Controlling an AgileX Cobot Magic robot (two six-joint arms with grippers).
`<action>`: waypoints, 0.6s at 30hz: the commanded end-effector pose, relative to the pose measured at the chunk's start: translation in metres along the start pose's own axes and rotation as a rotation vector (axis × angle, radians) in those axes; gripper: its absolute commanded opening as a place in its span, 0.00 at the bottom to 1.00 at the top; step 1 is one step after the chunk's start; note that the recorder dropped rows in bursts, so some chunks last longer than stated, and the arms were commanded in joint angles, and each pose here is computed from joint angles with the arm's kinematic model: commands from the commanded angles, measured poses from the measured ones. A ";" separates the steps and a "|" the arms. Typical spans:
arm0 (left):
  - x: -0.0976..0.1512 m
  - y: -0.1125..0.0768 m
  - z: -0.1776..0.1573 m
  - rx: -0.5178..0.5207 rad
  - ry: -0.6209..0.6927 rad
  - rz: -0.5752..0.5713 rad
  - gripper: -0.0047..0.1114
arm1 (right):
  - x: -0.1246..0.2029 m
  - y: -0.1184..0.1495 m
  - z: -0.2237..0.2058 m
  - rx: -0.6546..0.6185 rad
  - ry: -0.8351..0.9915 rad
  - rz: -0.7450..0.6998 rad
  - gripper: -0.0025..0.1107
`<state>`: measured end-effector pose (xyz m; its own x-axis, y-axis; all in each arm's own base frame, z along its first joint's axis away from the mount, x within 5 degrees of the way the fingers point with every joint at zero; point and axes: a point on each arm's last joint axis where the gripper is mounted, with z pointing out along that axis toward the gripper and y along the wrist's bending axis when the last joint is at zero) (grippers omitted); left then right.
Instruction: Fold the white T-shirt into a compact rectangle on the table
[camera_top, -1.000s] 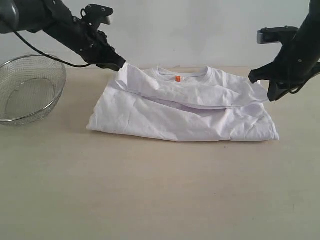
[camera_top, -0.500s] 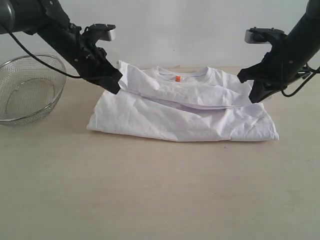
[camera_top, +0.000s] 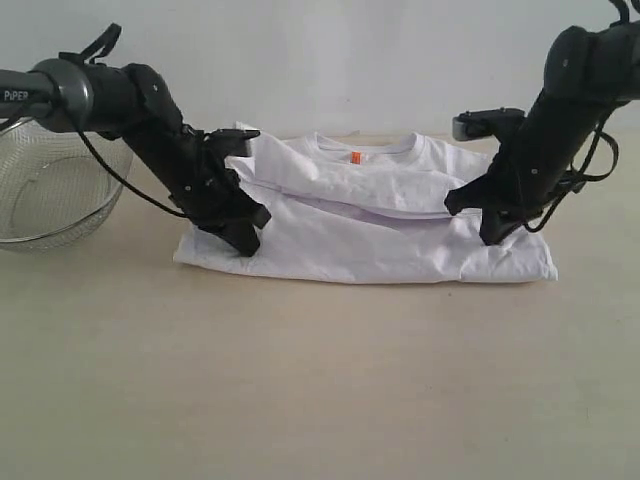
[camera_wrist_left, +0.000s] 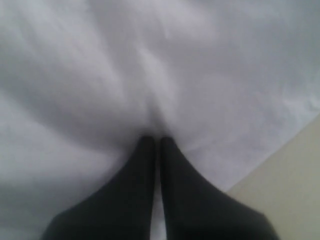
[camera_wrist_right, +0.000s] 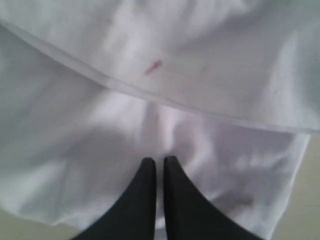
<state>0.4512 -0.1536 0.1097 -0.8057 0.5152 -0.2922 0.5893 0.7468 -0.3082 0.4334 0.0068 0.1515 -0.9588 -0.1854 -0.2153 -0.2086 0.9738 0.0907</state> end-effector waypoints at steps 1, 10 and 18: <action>0.011 0.002 0.017 0.026 0.058 -0.029 0.08 | 0.006 -0.008 0.015 0.051 0.066 -0.005 0.02; 0.036 -0.001 0.029 0.084 0.176 -0.063 0.08 | 0.023 -0.008 0.044 0.019 0.197 -0.018 0.02; 0.050 -0.016 0.019 0.146 0.195 -0.122 0.08 | 0.053 -0.003 0.057 -0.020 0.313 0.003 0.02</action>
<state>0.4260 -0.1508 0.0995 -0.8645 0.4589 -0.2052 0.5008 0.7511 -0.4302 0.4211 0.0020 0.1163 -0.9726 -0.2052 -0.1094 -0.2122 0.9756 0.0567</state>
